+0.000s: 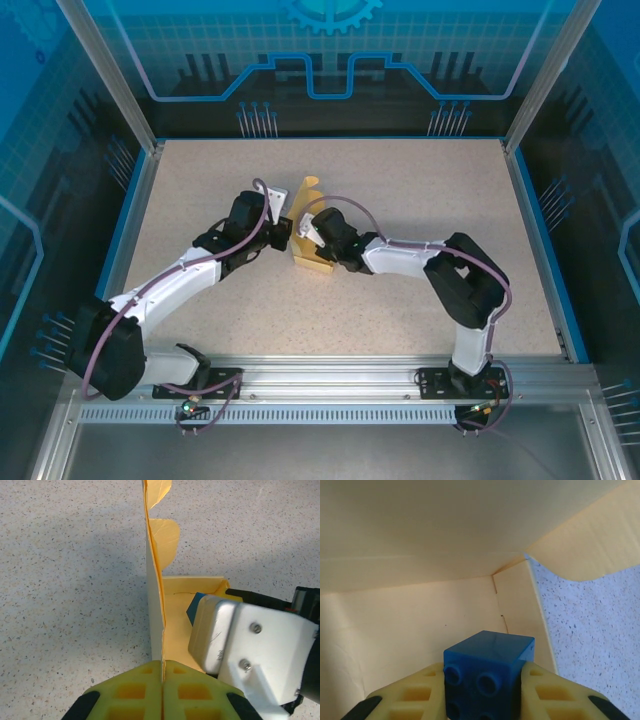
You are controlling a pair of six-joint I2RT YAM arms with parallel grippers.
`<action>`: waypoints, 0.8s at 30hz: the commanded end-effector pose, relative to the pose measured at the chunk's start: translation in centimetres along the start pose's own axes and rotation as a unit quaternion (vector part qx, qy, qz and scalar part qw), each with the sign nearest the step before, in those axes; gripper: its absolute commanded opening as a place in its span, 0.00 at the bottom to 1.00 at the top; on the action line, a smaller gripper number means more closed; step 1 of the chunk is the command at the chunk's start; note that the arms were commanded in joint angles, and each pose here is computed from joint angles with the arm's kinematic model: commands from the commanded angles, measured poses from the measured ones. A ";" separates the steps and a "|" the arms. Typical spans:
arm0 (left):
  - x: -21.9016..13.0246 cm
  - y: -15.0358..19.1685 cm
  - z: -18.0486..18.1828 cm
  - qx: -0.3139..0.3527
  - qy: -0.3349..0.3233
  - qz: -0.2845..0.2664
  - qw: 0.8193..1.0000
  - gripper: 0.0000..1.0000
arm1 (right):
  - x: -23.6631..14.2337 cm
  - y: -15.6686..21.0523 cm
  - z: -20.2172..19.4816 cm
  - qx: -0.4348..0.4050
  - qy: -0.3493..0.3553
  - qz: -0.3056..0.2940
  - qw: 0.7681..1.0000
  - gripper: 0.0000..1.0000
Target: Fold the paper box
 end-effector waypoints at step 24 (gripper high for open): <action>-1.1 -1.2 0.0 0.002 0.008 -0.012 1.000 0.07 | -0.4 -0.9 0.5 -0.002 -0.088 -0.020 0.996 0.54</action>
Point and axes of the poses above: each hand's point on the last joint's axis, 136 mm out from that joint toward the fingers, its own x axis out along the fingers, its own z axis along the line the jaws close on, y = z × x, the point moved 8 cm from there along -x, back along the fingers, and after that the axes turned 6 degrees about -x, right-handed, at the moved point
